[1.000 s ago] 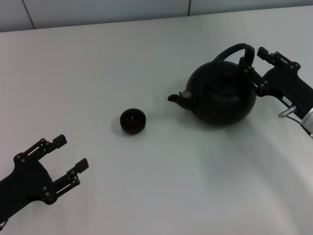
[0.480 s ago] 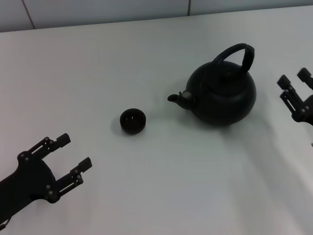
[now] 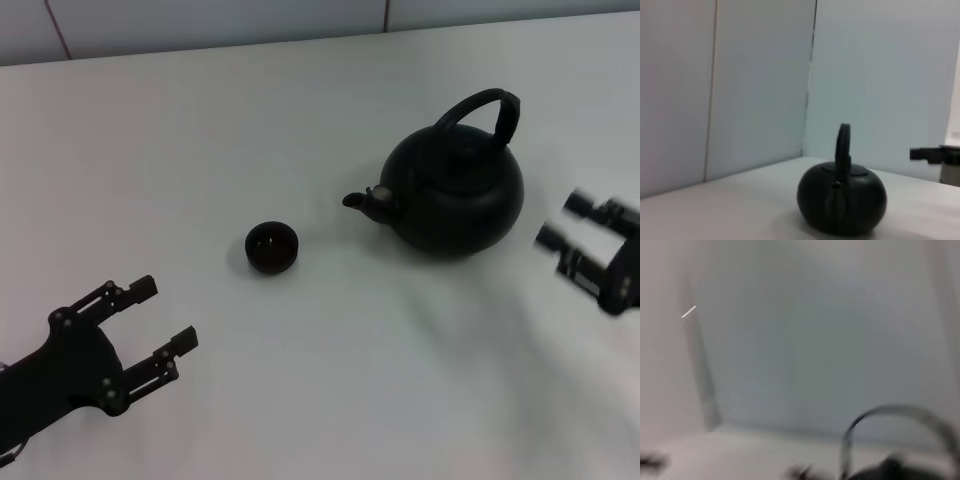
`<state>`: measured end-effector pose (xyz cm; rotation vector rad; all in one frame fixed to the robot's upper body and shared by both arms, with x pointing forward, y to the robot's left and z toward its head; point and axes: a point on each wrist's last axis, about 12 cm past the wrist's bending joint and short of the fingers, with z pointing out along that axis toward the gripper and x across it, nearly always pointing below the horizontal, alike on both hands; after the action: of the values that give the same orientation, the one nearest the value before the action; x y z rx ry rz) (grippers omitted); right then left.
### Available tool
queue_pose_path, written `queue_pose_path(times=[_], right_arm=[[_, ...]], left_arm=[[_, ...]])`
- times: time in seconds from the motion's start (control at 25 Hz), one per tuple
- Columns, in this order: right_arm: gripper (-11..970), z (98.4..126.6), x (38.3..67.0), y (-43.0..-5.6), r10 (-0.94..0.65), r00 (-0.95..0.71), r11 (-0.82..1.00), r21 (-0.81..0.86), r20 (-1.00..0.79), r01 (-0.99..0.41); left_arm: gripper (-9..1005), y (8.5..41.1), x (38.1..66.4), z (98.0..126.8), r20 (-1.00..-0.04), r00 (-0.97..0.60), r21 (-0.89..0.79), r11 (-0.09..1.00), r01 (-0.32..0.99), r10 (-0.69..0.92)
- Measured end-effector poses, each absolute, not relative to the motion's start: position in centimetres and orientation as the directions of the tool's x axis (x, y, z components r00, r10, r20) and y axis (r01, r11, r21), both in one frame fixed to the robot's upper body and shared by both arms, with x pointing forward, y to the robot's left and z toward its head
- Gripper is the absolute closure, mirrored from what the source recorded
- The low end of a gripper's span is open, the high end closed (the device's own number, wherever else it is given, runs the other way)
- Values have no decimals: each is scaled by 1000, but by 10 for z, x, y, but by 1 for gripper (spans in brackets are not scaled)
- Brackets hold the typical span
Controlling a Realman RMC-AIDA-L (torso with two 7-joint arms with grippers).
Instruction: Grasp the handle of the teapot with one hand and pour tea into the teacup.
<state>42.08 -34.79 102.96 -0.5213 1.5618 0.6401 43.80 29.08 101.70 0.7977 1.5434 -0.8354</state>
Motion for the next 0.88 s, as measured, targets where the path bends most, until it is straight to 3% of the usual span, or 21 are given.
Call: queue_pose_path(times=[0.12,0.32,0.52,0.88], right_arm=[[425,1043,432,-358,-104,-186,607,86,-977,-790],[425,1058,450,-364,-254,-197,518,39,-947,-855],[425,1063,458,-363,-301,-190,487,20,-935,-873],[424,1063,464,-359,-310,-177,483,6,-934,-876]], left_arm=[[259,292,447,1022,-988,-141,-96,482,871,58],[259,297,471,1039,-970,-212,-147,404,903,122],[260,304,491,1055,-947,-269,-190,370,909,175],[260,301,499,1058,-942,-273,-189,361,913,196]])
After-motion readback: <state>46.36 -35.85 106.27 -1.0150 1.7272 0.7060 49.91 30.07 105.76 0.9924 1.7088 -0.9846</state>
